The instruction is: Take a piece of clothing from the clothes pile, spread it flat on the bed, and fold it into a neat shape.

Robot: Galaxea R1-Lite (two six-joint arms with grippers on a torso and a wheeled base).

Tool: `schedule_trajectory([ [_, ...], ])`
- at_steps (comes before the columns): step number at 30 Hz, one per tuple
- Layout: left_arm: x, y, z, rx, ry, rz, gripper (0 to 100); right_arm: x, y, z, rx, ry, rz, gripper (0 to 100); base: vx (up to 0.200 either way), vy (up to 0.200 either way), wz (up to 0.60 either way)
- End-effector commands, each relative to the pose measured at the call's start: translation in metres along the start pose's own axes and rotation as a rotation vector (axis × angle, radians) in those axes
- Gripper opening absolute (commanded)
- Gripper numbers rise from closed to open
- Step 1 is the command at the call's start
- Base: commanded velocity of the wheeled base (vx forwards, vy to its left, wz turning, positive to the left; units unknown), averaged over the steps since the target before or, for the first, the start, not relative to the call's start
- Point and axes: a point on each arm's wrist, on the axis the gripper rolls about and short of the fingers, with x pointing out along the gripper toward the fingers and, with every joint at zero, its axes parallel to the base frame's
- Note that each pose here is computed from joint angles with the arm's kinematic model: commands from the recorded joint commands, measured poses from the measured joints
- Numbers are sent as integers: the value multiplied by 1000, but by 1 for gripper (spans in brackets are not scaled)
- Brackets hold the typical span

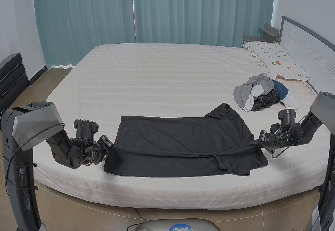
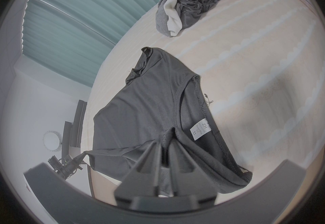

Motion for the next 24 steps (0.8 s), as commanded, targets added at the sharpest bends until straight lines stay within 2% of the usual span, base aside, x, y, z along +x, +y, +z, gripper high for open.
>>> schedule_trajectory([
  [1, 2, -1, 1, -1, -3, -7, 0, 7, -5, -3, 7, 15, -7, 100, 0, 0, 0],
  [2, 2, -2, 2, -2, -4, -8, 100, 7, -5, -4, 9, 17, -9, 100, 0, 0, 0],
  [6, 2, -2, 2, -3, -13, -3, 100, 2, -4, -4, 19, 13, -5, 100, 0, 0, 0],
  [9, 2, 0, 3, -21, -17, 5, 100, -12, 2, -1, 33, -36, 17, 100, 0, 0, 0],
  [12, 0, 2, 9, -99, -30, 4, 100, -25, 5, -8, 43, -89, 40, 100, 0, 0, 0],
  [16, -6, 9, 8, -120, -20, 19, 100, -43, 13, -22, 45, -130, 60, 100, 0, 0, 0],
  [19, -9, 12, 5, -121, -17, 18, 100, -53, 23, -36, 56, -135, 33, 100, 0, 0, 0],
  [22, -10, 12, 5, -125, -31, -4, 100, -56, 22, -50, 63, -114, -7, 100, 0, 0, 0],
  [23, -12, 14, 3, -122, -42, -21, 100, -57, 18, -70, 62, -57, -36, 100, 0, 0, 0],
  [24, -12, 15, 3, -122, -42, -21, 100, -57, 17, -71, 63, -55, -35, 100, 0, 0, 0],
])
